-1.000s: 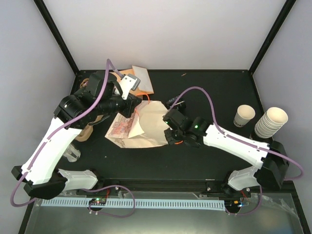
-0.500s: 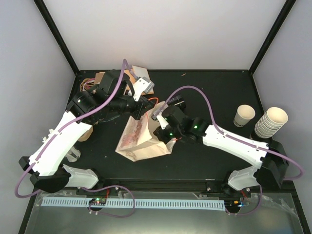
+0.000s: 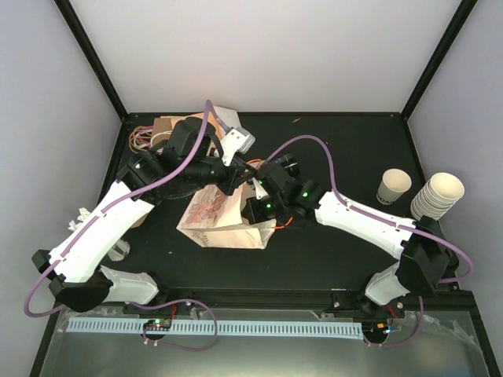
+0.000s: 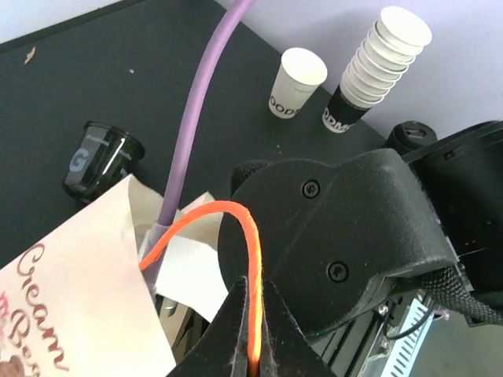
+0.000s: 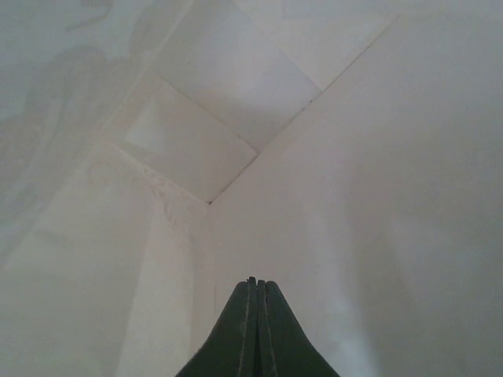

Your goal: Pack the takeout coffee

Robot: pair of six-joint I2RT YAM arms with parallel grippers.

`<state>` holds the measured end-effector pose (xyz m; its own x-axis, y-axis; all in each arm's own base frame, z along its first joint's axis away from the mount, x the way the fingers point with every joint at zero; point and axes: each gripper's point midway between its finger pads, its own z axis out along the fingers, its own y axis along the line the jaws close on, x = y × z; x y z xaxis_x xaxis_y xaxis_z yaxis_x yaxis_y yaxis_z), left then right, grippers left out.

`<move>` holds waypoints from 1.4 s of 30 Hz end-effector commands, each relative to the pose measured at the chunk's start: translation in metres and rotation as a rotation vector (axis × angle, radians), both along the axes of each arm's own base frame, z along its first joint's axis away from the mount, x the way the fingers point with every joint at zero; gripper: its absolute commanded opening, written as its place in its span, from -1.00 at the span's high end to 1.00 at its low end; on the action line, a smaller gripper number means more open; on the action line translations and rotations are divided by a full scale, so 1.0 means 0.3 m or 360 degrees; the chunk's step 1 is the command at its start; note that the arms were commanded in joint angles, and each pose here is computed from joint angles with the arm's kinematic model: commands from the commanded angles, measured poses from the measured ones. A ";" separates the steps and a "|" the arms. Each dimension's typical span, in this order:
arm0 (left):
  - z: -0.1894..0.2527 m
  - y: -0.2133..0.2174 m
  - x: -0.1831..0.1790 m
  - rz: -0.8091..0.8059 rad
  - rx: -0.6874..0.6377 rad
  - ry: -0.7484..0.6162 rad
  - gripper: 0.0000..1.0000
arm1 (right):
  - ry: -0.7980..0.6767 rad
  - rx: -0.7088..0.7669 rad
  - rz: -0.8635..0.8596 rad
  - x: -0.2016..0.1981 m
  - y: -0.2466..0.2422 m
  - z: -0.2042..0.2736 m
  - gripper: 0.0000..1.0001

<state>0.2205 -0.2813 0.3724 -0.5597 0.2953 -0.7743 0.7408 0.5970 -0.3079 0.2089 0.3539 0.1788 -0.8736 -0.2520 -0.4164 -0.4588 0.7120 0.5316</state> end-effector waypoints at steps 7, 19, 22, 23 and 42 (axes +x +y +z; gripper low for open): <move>0.196 -0.088 -0.161 -0.0364 -0.0444 0.0028 0.97 | 0.0149 0.0411 -0.0200 0.046 0.038 0.119 0.98; 0.190 -0.116 -0.176 -0.0419 -0.0476 0.0034 0.97 | 0.0376 0.0518 -0.0369 0.058 0.043 0.146 0.97; 0.155 -0.110 -0.162 -0.0396 -0.0393 0.0027 0.97 | 0.0368 0.0470 -0.0373 0.057 0.032 0.166 0.98; 0.142 -0.106 -0.155 -0.0379 -0.0362 0.0022 0.97 | 0.0343 0.0409 -0.0420 0.069 0.013 0.162 0.98; 0.131 -0.086 -0.101 -0.0246 -0.0269 -0.0067 0.97 | 0.0313 0.0025 -0.0200 -0.012 -0.085 -0.053 0.98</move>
